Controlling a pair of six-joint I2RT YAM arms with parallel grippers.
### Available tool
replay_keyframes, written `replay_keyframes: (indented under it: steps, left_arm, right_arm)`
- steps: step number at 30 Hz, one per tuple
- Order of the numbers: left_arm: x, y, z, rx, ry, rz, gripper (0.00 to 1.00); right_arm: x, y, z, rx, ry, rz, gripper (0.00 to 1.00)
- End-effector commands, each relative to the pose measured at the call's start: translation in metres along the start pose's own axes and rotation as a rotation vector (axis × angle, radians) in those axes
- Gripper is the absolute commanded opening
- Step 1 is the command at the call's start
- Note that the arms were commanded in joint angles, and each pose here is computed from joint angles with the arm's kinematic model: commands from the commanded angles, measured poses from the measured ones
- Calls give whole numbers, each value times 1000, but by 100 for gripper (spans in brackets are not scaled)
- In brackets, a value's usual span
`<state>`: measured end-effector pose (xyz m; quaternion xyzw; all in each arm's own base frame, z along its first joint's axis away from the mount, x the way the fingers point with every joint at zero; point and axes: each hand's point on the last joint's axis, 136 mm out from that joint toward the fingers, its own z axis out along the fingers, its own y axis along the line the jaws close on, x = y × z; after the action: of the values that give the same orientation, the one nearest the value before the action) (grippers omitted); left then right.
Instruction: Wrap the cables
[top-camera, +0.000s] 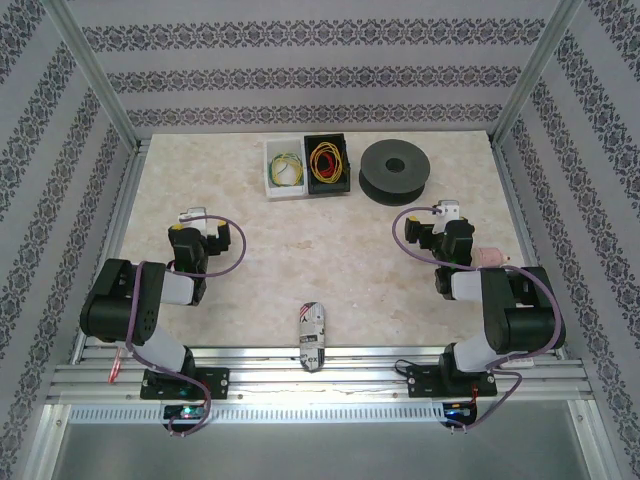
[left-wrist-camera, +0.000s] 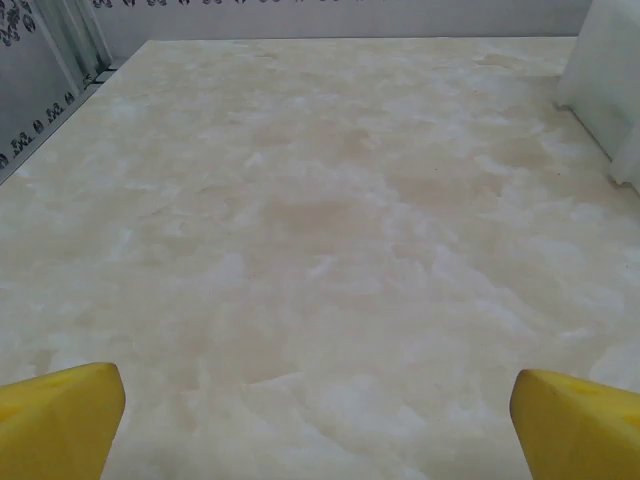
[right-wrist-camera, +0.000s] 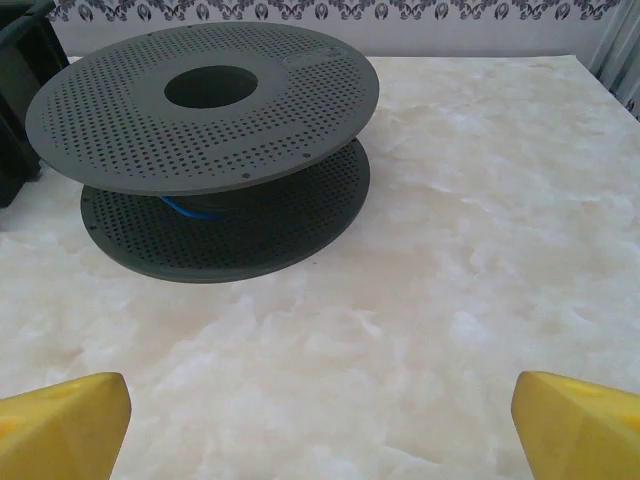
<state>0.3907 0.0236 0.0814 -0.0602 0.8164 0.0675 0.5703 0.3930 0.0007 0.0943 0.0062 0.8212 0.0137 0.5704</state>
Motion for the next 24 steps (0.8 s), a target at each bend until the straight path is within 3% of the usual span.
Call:
replay_keyframes:
  steps: [1,24]
  left_arm:
    - [-11,2,3,-3,-31,0,99]
    - [-10,2,3,-1,-27,-2,99]
  right_arm:
    - [-12,3,1,-2,-37,0,98]
    - [-12,3,2,-7,-34,2,98]
